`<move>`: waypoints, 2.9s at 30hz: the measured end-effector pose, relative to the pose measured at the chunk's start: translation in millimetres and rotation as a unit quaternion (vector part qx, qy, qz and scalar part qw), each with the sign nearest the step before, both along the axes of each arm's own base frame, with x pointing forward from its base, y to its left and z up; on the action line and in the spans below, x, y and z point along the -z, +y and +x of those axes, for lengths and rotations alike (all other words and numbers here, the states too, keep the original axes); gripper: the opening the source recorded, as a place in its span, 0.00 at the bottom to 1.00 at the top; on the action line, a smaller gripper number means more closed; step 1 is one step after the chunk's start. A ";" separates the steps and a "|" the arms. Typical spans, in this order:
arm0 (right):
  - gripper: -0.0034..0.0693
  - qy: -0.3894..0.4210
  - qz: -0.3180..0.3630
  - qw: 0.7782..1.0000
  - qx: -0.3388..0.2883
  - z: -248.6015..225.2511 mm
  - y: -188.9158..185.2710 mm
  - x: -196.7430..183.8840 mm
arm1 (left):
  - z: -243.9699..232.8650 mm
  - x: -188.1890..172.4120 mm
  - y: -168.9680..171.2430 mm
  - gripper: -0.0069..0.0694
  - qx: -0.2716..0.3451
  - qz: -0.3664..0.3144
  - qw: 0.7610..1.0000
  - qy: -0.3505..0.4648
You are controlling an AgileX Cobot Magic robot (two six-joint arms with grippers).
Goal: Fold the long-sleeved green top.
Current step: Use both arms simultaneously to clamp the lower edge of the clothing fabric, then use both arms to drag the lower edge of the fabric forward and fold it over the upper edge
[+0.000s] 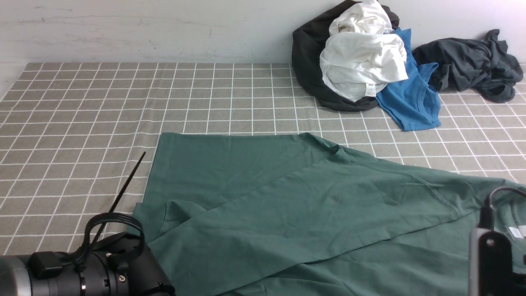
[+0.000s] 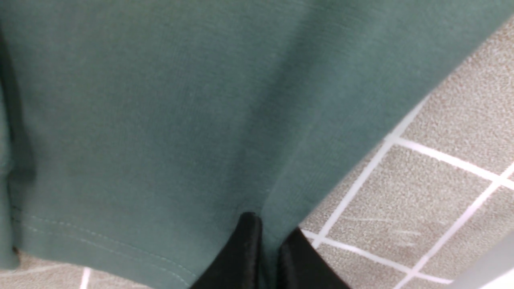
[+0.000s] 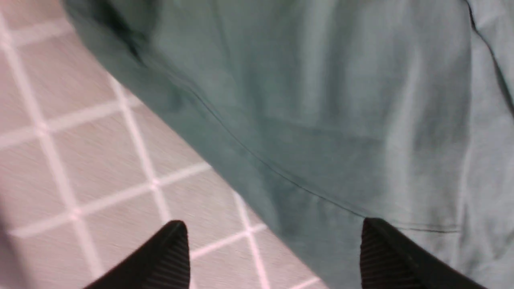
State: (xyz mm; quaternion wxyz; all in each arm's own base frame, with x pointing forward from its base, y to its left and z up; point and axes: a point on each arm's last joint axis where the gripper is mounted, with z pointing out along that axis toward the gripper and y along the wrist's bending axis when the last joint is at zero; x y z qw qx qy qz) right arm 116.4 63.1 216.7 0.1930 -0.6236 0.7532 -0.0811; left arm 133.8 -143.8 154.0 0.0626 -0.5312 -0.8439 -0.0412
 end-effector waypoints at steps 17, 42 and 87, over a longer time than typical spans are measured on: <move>0.80 -0.024 -0.123 0.990 -0.056 34.1 3.4 68.7 | -0.7 0.1 -0.8 0.09 -0.005 -0.004 1.000 0.003; 0.06 -0.028 -0.095 0.995 0.001 35.3 3.9 37.1 | 0.1 -9.3 2.9 0.09 -0.004 0.000 1.000 -0.010; 0.14 0.034 0.076 0.975 0.205 362.9 -0.4 3.9 | 342.5 -50.9 57.4 0.15 -0.128 -0.074 0.956 -0.255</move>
